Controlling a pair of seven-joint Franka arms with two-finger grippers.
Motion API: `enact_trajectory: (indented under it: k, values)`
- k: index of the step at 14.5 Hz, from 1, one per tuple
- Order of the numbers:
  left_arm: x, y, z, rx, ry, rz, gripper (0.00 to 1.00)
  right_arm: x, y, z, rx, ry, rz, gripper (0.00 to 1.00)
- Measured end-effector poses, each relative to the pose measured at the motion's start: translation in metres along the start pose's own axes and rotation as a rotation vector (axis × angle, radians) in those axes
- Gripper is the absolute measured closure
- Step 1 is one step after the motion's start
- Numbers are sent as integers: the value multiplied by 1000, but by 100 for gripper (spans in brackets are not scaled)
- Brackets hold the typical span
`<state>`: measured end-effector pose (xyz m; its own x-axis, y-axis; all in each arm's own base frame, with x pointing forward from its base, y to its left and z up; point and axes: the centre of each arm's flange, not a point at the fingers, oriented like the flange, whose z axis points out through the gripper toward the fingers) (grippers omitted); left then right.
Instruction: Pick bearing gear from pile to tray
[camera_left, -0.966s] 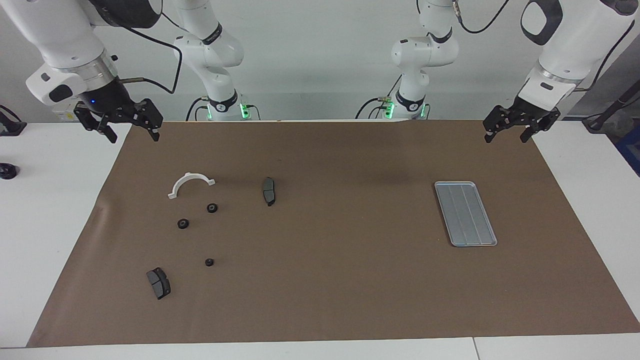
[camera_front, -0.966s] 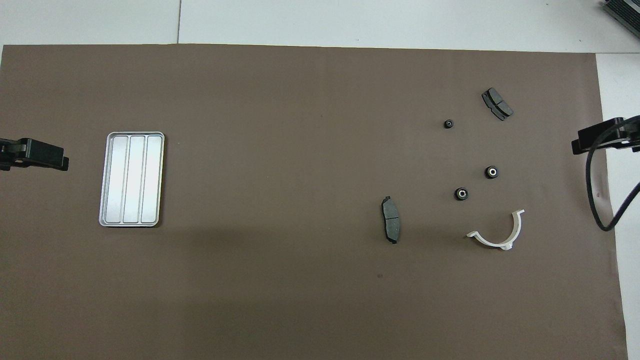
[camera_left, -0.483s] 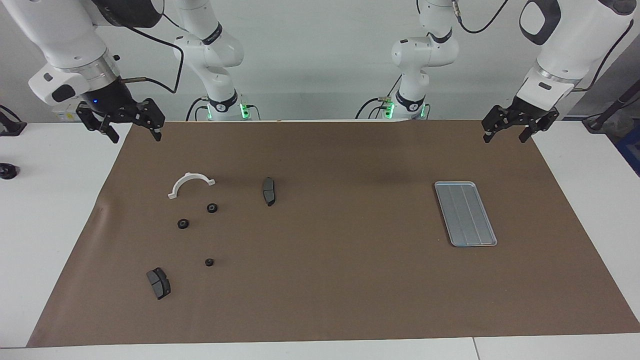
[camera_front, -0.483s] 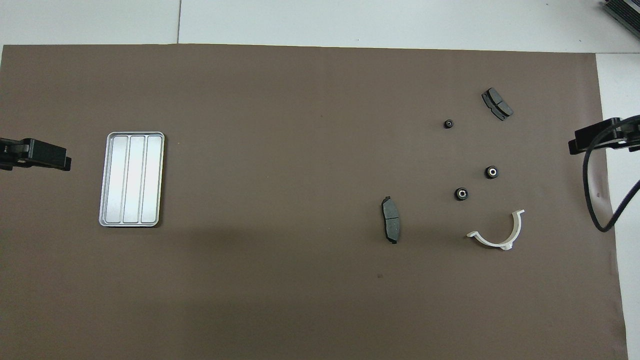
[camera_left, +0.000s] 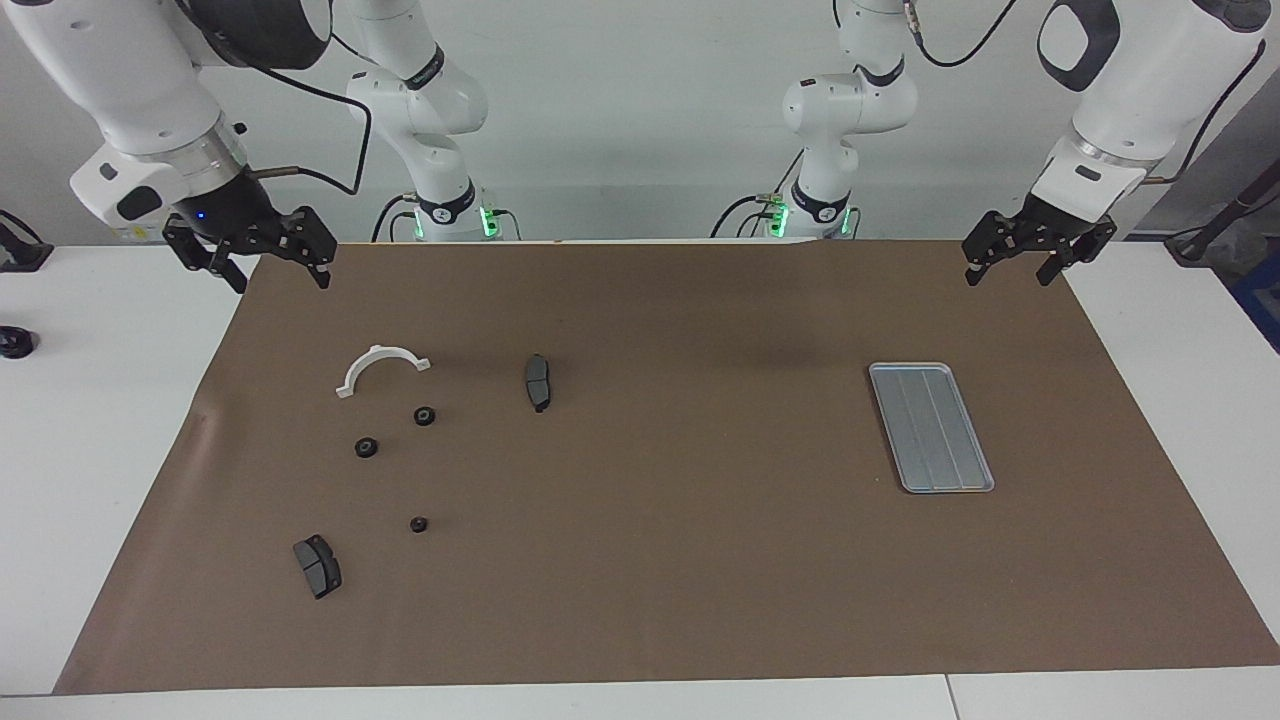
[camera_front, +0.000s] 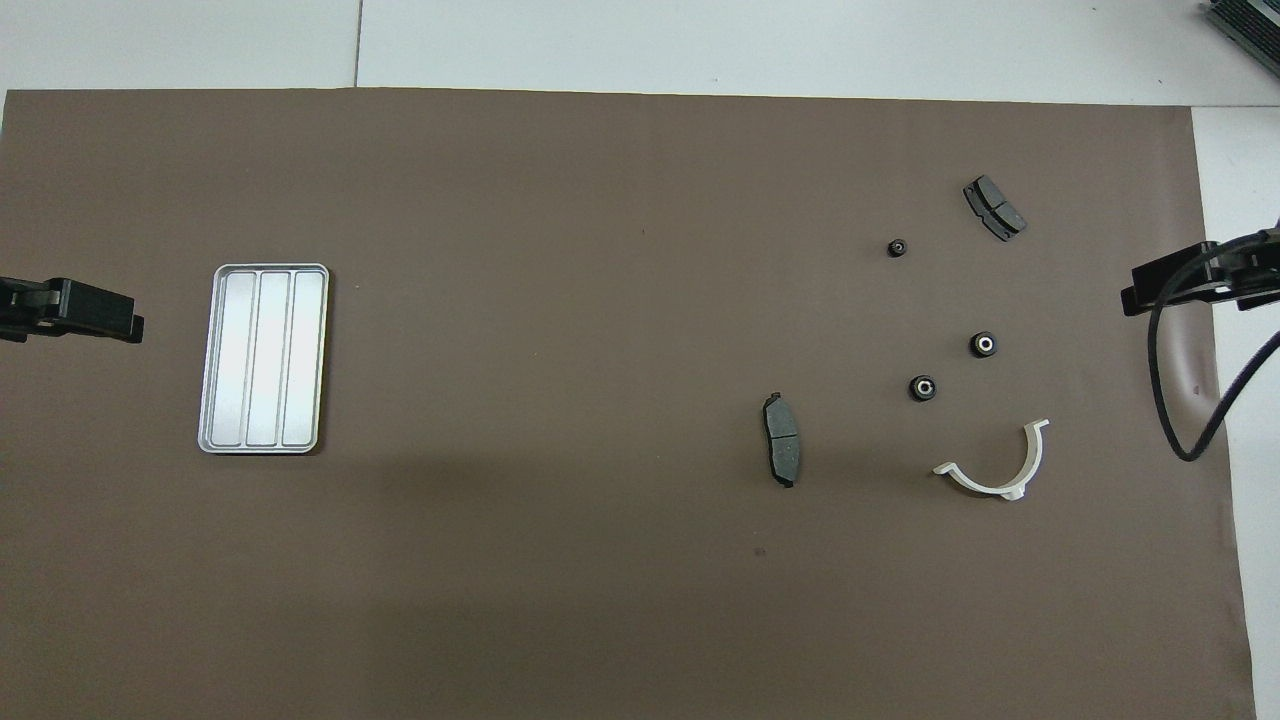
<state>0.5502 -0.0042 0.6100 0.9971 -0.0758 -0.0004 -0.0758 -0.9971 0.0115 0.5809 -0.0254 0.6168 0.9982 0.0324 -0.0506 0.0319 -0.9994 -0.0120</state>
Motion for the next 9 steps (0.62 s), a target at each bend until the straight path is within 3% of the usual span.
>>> enact_trajectory:
  k: [6, 9]
  values:
    - [-1, 0, 3, 0, -7, 0, 0, 54, 10, 85, 3, -20, 7, 0]
    - [-2, 1, 3, 0, -8, 1, 0, 70, 11, 134, 2, 6, 32, 0]
